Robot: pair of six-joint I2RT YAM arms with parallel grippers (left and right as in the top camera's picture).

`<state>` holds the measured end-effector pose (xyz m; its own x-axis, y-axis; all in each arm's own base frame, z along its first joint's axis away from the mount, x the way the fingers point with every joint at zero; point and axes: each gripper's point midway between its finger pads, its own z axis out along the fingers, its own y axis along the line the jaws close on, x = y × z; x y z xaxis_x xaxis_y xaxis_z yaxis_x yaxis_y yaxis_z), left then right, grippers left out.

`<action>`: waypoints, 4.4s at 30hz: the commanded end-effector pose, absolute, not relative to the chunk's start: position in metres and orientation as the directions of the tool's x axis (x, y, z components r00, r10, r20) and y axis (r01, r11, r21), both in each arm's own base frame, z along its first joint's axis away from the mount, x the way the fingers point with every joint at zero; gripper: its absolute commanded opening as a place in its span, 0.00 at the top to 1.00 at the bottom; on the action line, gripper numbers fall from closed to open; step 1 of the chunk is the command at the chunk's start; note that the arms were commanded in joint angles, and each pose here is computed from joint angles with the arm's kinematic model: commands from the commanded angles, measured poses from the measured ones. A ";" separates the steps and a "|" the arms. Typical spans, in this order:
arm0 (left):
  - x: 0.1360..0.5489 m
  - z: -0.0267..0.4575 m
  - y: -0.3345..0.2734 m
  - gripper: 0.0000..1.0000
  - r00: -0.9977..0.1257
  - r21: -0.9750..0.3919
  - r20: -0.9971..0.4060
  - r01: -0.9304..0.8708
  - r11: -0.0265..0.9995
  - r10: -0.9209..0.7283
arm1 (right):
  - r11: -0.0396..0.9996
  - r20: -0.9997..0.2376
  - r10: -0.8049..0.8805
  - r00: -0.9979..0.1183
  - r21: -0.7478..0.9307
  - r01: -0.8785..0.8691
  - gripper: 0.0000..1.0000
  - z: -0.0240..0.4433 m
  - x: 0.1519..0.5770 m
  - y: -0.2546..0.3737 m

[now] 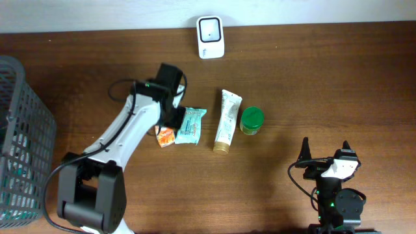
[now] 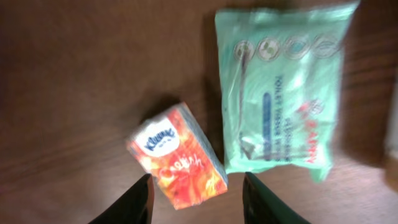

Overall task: Scan the item barcode
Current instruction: 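Carry the orange Kleenex pack out and place it left of tissues, then reach into the basket and grasp the green 3M package, then lay the green 3M package flat on the table left of items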

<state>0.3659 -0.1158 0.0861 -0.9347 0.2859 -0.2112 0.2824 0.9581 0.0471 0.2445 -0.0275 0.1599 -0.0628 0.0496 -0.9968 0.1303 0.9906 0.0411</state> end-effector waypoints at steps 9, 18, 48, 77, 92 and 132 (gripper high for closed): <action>0.401 0.324 0.092 0.51 -0.666 -0.016 -0.699 -0.347 0.938 -0.259 | 0.990 -0.997 0.047 -0.065 0.038 0.138 0.02 0.157 0.244 -0.029; 0.310 0.325 0.289 0.48 -0.386 -0.061 -0.717 -0.795 0.604 -0.580 | 0.990 -0.997 0.047 -0.065 0.038 0.138 0.02 0.157 0.244 -0.029; 0.254 0.002 0.338 0.12 -0.840 0.110 0.025 -0.537 0.836 -0.542 | 0.990 -0.997 0.047 -0.065 0.038 0.138 0.02 0.157 0.244 -0.029; 0.330 0.493 0.119 1.00 -0.227 0.012 -0.969 -0.427 0.904 -0.095 | 0.990 -0.997 0.047 -0.065 0.038 0.138 0.02 0.157 0.244 -0.029; 0.396 0.230 -0.037 1.00 -0.913 0.084 -0.407 -0.053 0.995 -0.015 | 0.990 -0.997 0.047 -0.065 0.038 0.138 0.02 0.158 0.244 -0.029; 0.390 0.086 -0.037 1.00 -0.956 0.259 -0.128 -0.290 0.921 -0.265 | 0.990 -0.997 0.047 -0.065 0.038 0.138 0.02 0.157 0.244 -0.029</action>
<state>0.3975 -0.0443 0.0918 -0.9591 -0.2576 -0.1171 -0.2785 0.9329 0.2285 0.2446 -0.0274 0.1599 -0.0628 0.0496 -0.9968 0.1299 0.9907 0.0411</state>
